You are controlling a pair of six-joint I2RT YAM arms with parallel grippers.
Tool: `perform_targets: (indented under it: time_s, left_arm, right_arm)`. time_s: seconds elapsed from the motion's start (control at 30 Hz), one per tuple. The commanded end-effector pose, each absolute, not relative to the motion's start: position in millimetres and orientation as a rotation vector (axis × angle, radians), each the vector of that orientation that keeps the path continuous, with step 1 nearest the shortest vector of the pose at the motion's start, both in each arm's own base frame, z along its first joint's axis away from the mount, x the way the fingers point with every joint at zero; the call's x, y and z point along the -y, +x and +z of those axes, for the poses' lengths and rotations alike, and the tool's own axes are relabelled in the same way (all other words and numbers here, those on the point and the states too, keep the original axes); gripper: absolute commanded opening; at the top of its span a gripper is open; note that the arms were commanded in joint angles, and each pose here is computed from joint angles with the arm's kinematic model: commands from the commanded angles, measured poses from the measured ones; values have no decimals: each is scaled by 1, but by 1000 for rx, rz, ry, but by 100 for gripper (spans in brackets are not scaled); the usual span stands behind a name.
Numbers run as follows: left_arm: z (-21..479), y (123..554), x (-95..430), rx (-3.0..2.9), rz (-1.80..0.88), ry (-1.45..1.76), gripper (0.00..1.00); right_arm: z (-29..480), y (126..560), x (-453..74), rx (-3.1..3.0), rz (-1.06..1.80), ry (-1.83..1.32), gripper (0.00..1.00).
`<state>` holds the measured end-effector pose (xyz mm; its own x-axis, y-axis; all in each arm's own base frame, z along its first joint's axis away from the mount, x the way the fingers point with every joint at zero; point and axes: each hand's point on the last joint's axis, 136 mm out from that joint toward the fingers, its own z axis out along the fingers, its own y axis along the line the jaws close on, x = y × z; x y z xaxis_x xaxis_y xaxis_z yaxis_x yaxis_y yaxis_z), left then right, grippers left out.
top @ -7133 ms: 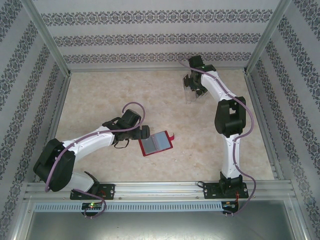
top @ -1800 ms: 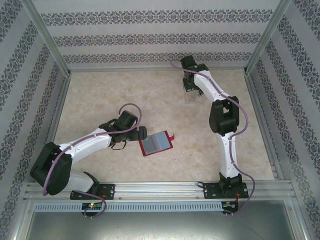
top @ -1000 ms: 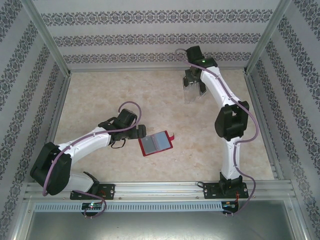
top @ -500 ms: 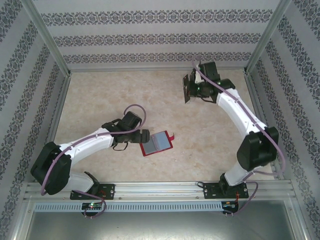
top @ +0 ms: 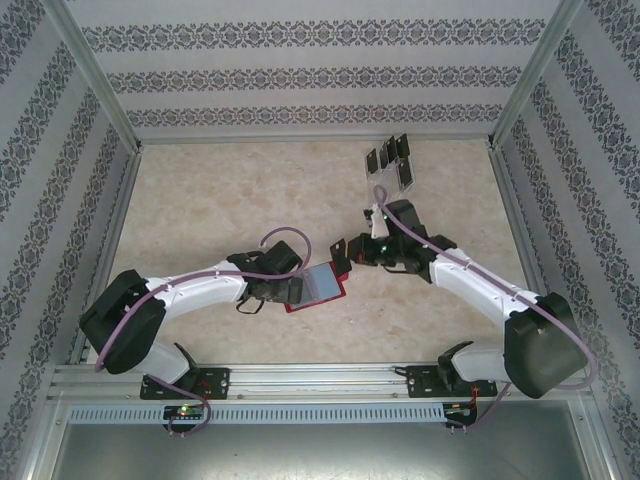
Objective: Put the credit cards into the card holder
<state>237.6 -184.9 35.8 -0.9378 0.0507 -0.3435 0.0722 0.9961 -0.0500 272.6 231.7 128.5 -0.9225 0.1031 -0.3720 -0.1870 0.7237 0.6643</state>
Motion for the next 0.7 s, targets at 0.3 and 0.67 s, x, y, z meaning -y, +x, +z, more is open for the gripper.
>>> perform_targets:
  time_s: [0.3, 0.67]
  left_arm:
    - [8, 220, 149, -2837, 164, 111, 100]
    - [9, 236, 124, -2837, 230, 135, 100]
  right_arm:
    - [109, 262, -258, -2429, 1191, -18, 0]
    - [92, 262, -277, -2402, 1204, -6, 0]
